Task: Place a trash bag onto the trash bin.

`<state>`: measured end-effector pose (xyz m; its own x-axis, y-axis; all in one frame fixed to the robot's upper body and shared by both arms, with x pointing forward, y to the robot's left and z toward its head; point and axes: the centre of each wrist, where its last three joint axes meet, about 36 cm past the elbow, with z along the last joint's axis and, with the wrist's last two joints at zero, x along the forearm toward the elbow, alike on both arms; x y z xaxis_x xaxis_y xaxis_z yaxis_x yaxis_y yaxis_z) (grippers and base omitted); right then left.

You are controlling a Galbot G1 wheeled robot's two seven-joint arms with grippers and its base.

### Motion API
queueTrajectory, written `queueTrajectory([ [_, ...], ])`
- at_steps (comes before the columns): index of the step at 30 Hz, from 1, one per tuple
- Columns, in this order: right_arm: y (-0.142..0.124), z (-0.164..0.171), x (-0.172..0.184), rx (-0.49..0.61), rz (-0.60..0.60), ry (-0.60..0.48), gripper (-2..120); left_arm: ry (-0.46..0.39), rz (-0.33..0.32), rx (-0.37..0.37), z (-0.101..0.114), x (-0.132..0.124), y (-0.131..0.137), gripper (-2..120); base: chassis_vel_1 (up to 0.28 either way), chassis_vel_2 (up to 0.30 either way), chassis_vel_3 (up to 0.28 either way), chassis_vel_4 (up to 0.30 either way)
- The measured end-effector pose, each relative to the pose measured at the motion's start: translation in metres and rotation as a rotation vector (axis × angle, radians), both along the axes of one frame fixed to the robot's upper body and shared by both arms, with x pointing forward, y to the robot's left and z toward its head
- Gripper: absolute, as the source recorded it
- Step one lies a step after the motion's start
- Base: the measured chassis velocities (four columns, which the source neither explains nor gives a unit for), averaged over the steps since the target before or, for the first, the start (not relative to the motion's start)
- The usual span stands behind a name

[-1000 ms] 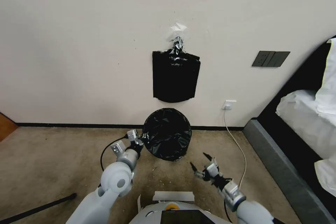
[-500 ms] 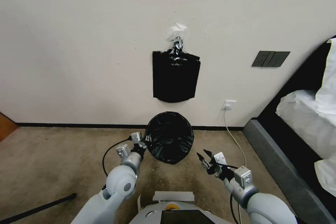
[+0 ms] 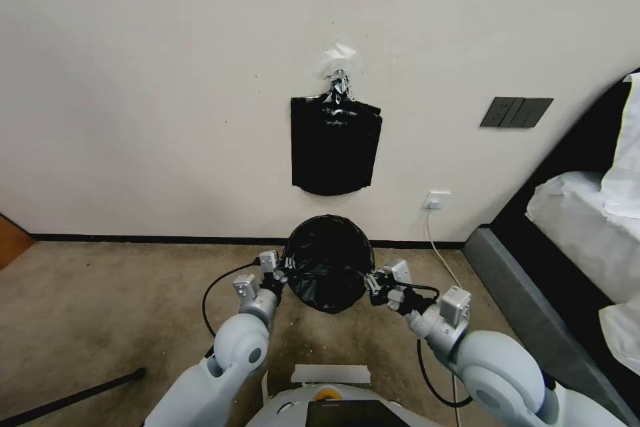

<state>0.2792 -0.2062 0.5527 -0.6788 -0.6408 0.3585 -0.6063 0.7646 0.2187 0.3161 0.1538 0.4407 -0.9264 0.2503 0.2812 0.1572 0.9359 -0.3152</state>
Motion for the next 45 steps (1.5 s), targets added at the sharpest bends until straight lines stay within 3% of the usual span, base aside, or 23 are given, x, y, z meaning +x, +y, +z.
queueTrajectory([
  [8,0.026,0.004,0.019,-0.06,-0.03,0.111,0,-0.001,-0.022,0.019,-0.003,-0.003,-0.009,3,0.0,0.0,0.0,0.0],
  [15,0.058,-0.027,0.04,-0.166,-0.055,0.195,0,-0.003,-0.033,0.02,-0.001,-0.006,-0.011,3,0.0,0.0,0.0,0.0],
  [22,0.072,-0.061,0.062,-0.307,-0.137,0.159,0,-0.005,-0.03,0.0,0.002,-0.009,-0.009,3,0.0,0.0,0.0,0.0],
  [30,0.083,-0.073,0.081,-0.396,-0.187,0.129,0,-0.008,-0.039,-0.005,0.004,-0.01,-0.01,3,0.0,0.0,0.0,0.0],
  [45,0.091,-0.088,0.098,-0.453,-0.247,0.143,0,-0.004,-0.044,-0.011,0.003,-0.01,-0.013,3,0.0,0.0,0.0,0.0],
])
